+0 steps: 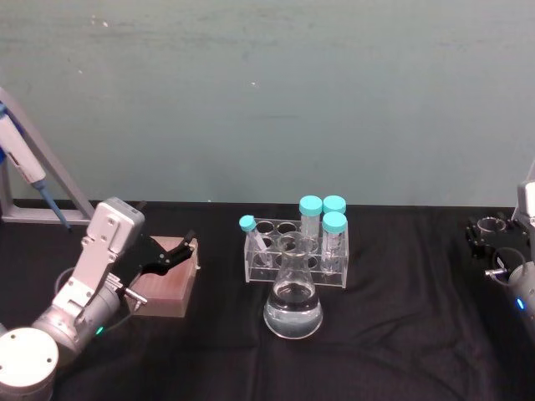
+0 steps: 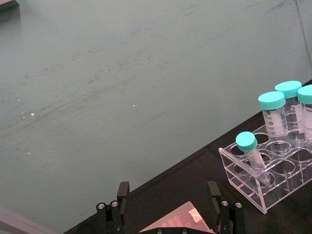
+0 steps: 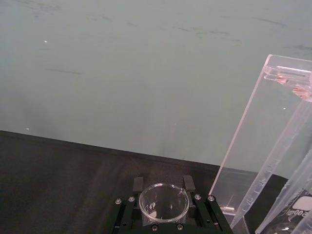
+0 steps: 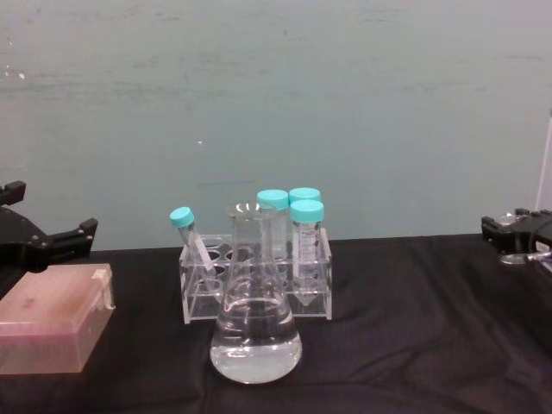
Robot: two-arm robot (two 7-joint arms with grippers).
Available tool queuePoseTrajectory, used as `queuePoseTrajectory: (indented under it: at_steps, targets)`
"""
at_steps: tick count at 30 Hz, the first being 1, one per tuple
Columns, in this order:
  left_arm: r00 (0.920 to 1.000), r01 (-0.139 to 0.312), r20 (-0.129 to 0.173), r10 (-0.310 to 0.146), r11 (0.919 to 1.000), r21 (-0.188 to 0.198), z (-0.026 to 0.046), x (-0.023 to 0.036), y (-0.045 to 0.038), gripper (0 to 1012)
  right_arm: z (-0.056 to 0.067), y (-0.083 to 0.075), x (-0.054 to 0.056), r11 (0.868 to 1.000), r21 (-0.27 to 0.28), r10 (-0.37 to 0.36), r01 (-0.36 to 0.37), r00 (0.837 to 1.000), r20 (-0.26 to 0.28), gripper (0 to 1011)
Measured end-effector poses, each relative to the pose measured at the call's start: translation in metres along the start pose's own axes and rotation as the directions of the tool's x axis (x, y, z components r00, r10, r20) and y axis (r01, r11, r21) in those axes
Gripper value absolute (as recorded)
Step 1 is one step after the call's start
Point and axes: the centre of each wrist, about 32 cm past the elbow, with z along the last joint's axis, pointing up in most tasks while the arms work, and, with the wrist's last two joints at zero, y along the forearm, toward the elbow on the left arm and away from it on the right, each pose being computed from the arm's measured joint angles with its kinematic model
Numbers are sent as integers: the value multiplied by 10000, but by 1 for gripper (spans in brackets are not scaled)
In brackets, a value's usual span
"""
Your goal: Place the experimental apparatus aside using one hand.
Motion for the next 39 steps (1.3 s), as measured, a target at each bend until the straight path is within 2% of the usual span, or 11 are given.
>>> queuePoseTrajectory:
  at_steps: [39]
  targets:
    - [10000, 0, 1, 0, 10000, 0, 0, 0, 0, 1000, -72, 29, 36, 9994, -273, 205, -210, 9996, -170, 499]
